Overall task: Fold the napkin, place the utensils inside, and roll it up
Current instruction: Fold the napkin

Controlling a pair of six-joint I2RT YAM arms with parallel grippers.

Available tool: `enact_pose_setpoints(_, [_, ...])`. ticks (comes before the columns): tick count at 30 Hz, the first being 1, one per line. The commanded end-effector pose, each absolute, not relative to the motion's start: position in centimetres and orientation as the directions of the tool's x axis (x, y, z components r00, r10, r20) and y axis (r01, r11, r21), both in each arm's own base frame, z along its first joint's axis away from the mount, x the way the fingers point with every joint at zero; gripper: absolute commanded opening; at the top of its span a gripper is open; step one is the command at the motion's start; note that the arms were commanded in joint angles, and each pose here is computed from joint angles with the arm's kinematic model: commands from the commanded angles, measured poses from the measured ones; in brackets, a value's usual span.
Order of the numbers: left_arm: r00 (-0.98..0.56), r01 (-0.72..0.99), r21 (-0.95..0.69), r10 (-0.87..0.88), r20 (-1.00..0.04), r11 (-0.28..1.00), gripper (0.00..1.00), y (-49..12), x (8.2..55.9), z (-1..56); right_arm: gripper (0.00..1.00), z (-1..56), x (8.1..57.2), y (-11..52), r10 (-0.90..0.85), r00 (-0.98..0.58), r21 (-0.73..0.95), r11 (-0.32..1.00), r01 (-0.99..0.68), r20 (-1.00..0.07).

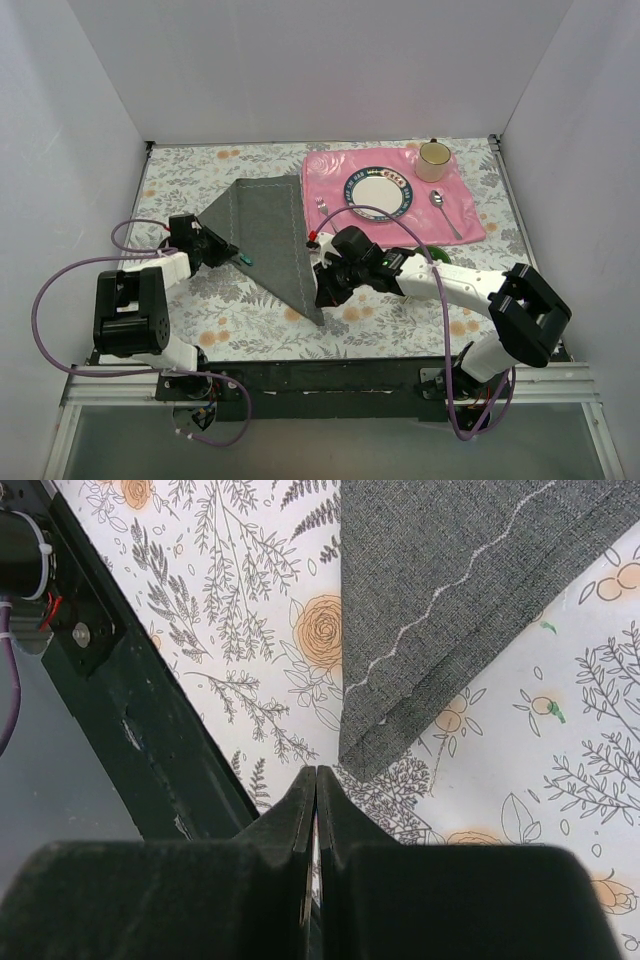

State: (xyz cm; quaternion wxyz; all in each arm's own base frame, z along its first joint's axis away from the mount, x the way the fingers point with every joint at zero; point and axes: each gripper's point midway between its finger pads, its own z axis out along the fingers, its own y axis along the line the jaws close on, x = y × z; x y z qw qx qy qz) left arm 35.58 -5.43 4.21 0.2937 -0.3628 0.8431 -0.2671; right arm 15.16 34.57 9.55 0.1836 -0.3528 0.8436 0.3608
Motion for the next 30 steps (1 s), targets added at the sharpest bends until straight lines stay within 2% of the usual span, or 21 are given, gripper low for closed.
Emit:
enact_pose_setpoints(1, [-0.544, -0.393, -0.677, -0.751, -0.374, 0.622, 0.13, -5.1, 35.6, 6.4, 0.06, 11.0, 15.4, 34.6, -0.434, -0.673, 0.489, 0.467, -0.737, -0.599])
enact_pose_setpoints(3, [-0.547, -0.378, -0.667, -0.736, -0.398, 0.642, 0.17, -4.9, 35.7, 7.2, 0.06, 10.9, 15.5, 34.8, -0.433, -0.672, 0.49, 0.465, -0.737, -0.601])
enact_pose_setpoints(5, [-0.547, -0.34, -0.686, -0.728, -0.413, 0.644, 0.28, -5.2, 36.6, 8.6, 0.06, 10.6, 15.5, 34.9, -0.439, -0.675, 0.495, 0.462, -0.735, -0.593])
enact_pose_setpoints(7, [-0.545, -0.319, -0.702, -0.729, -0.414, 0.637, 0.3, -5.4, 37.2, 9.6, 0.05, 10.5, 15.4, 35.1, -0.443, -0.677, 0.502, 0.456, -0.735, -0.588])
enact_pose_setpoints(11, [-0.528, -0.343, -0.702, -0.746, -0.406, 0.624, 0.31, -5.2, 37.3, 10.6, 0.05, 10.6, 15.5, 35.2, -0.442, -0.676, 0.507, 0.45, -0.735, -0.589])
enact_pose_setpoints(16, [-0.485, -0.434, -0.655, -0.774, -0.408, 0.618, 0.34, -3.8, 35.2, 9.2, 0.05, 10.4, 15.2, 35.1, -0.441, -0.681, 0.513, 0.45, -0.731, -0.585])
enact_pose_setpoints(22, [-0.542, -0.441, -0.671, -0.773, -0.33, 0.596, 0.32, -5.1, 34.7, 5.9, 0.05, 10.3, 15.2, 35.0, -0.443, -0.682, 0.511, 0.453, -0.731, -0.583])
enact_pose_setpoints(26, [-0.577, -0.419, -0.66, -0.744, -0.338, 0.624, 0.33, -5.3, 35.2, 5.2, 0.05, 11.1, 15.5, 34.6, -0.435, -0.671, 0.49, 0.464, -0.738, -0.6])
enact_pose_setpoints(30, [-0.592, -0.378, -0.628, -0.699, -0.401, 0.681, 0.35, -4.8, 35.3, 7.6, 0.06, 12.0, 15.9, 34.1, -0.423, -0.666, 0.473, 0.478, -0.74, -0.615])
